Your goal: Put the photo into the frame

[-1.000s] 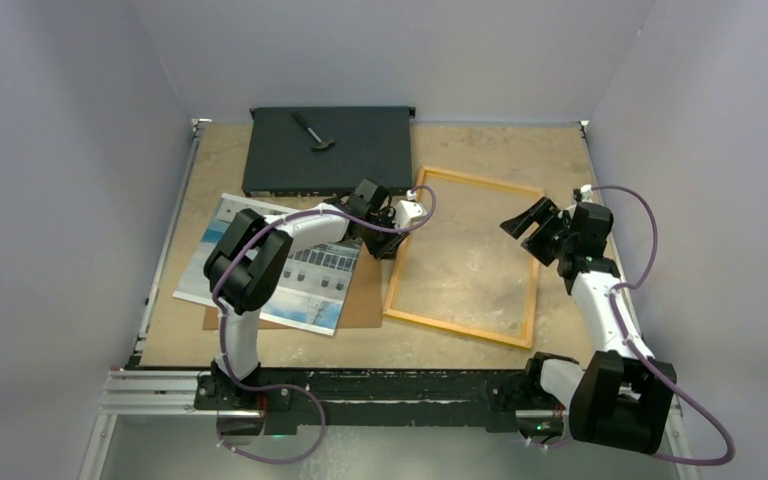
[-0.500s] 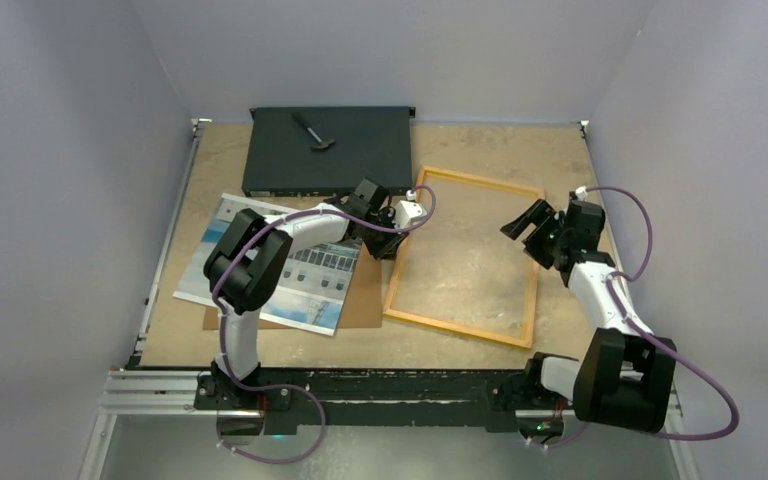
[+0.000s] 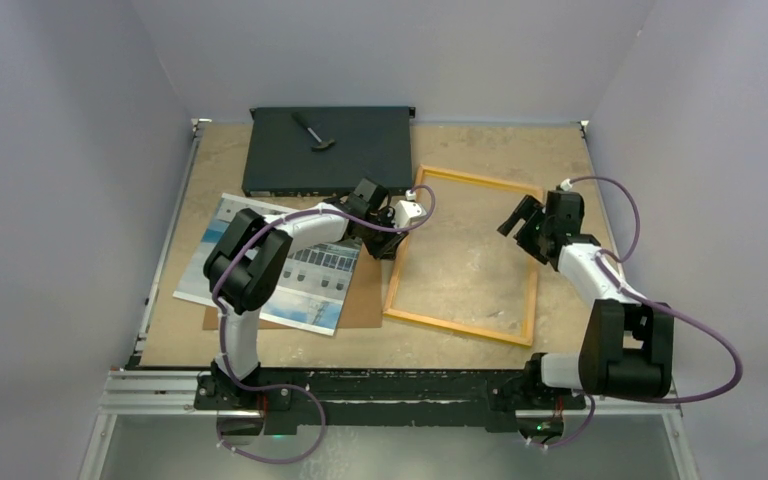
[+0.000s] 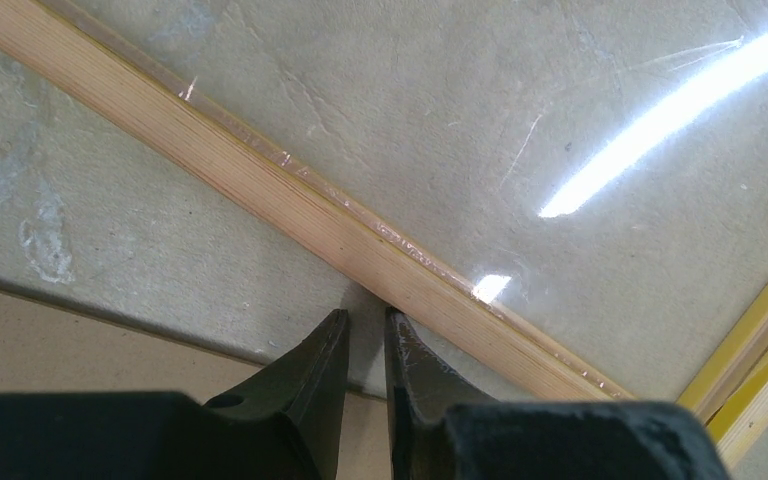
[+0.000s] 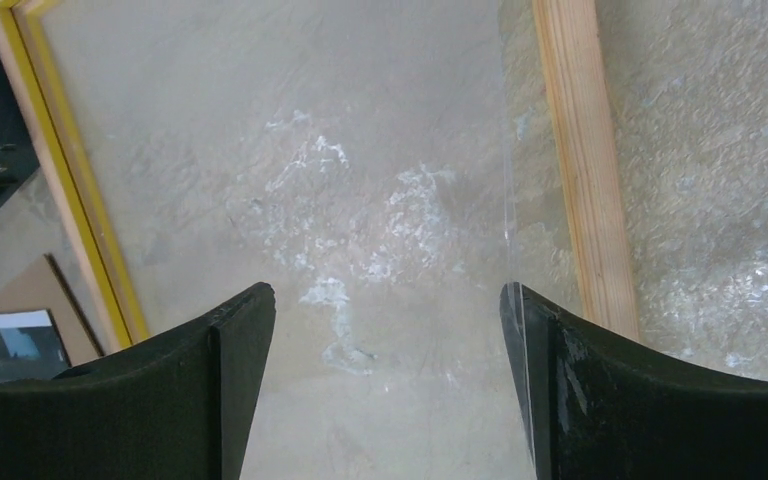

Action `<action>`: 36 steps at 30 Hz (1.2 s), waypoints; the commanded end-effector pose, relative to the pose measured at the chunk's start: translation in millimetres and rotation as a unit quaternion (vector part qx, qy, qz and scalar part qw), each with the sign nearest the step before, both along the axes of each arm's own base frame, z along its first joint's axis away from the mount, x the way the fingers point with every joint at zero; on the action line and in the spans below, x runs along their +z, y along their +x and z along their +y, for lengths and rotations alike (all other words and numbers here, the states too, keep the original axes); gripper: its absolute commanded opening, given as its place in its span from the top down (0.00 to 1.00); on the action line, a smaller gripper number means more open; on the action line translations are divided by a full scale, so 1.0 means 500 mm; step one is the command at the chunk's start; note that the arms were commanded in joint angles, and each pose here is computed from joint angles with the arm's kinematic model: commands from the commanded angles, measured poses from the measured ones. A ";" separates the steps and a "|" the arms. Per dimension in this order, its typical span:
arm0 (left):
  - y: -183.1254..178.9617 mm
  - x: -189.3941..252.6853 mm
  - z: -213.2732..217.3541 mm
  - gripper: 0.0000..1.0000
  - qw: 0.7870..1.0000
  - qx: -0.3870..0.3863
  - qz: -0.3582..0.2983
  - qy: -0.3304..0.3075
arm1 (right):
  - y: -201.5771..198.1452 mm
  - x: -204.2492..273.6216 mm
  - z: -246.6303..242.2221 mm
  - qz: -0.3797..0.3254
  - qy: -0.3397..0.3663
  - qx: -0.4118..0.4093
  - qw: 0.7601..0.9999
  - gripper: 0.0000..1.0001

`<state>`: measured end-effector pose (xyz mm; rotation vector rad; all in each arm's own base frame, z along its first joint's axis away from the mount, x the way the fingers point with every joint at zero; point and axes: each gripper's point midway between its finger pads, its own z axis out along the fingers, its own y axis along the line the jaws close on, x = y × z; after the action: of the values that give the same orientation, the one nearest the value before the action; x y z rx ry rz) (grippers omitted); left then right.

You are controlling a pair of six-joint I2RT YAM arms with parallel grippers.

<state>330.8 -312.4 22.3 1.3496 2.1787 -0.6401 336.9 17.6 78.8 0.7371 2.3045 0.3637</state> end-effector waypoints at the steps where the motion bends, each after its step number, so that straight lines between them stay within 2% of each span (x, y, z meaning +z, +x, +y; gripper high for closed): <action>1: 0.002 0.019 -0.006 0.82 1.000 -0.008 0.001 -0.011 | 0.034 0.041 -0.021 -0.020 -0.040 -0.015 0.999 0.14; 6: 0.003 0.022 -0.004 0.82 1.000 -0.007 0.000 -0.011 | 0.037 0.047 -0.038 -0.013 -0.064 -0.023 0.998 0.11; 12: 0.003 0.027 -0.001 0.83 1.000 -0.006 -0.001 -0.013 | 0.044 0.044 -0.028 -0.013 -0.053 -0.014 0.998 0.04; 36: 0.002 0.022 0.005 0.84 1.000 -0.004 0.006 -0.013 | 0.058 0.014 -0.040 0.013 -0.101 -0.018 0.995 0.01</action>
<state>330.2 -309.2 22.3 1.3432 2.1895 -0.6634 351.7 1.5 66.2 0.7129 2.3560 0.1526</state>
